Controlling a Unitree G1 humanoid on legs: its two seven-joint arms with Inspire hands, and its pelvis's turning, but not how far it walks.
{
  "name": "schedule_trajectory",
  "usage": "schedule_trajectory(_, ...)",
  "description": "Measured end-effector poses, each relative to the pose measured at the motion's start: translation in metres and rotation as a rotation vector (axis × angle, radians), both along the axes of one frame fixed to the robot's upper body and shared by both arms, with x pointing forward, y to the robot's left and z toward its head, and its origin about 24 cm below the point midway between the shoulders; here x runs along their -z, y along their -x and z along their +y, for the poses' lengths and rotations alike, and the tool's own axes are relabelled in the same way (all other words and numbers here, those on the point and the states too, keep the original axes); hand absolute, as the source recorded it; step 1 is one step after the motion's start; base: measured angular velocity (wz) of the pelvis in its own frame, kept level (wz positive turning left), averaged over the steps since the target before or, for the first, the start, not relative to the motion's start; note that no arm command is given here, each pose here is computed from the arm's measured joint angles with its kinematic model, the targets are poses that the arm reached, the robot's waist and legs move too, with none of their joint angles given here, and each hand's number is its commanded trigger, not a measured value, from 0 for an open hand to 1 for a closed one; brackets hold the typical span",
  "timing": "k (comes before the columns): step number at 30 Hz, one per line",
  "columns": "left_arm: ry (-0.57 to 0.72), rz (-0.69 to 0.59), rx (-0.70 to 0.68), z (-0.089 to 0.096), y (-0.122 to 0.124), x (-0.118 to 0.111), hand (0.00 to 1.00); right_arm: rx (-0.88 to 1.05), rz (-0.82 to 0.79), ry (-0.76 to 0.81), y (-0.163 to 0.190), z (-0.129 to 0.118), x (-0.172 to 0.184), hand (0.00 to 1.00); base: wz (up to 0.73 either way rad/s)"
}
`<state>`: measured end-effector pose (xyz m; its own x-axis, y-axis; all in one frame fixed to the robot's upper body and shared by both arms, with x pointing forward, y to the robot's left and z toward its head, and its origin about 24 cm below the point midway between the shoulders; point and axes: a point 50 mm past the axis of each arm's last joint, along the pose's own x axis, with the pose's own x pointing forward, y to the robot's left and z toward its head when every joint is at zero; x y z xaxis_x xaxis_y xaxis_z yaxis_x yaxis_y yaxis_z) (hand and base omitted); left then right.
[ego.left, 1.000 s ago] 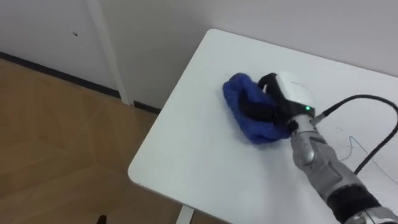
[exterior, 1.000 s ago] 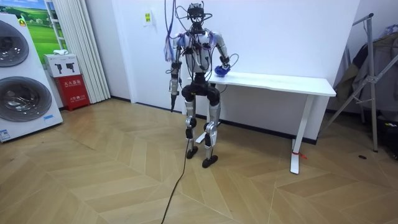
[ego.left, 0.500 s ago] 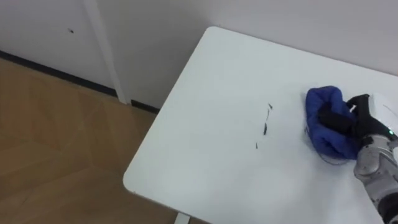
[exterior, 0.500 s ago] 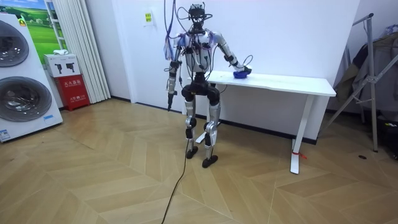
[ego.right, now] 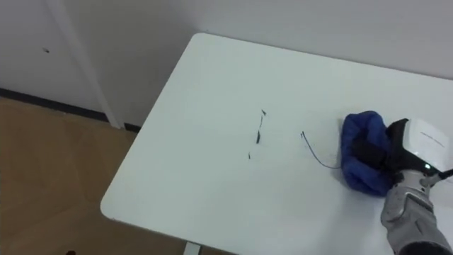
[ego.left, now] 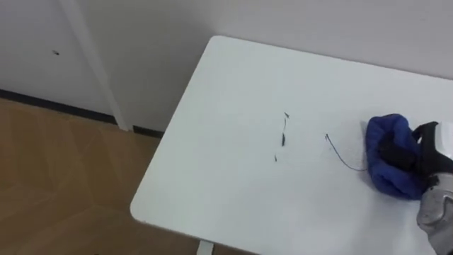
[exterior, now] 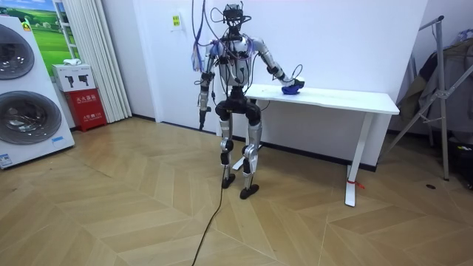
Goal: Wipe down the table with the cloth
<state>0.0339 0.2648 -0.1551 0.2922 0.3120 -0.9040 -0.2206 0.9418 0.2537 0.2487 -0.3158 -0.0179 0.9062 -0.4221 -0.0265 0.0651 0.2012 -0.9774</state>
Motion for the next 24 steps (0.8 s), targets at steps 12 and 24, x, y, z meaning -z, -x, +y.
schedule_trajectory(12,0.016,0.014,0.098,-0.022,-0.025,0.006,0.00,-0.658,-0.034,-0.087,-0.071,0.218,-0.034,1.00,0.00)
schedule_trajectory(24,0.008,0.101,0.072,-0.019,-0.004,0.009,0.00,-0.596,-0.014,-0.212,-0.057,0.195,-0.011,1.00,0.19)
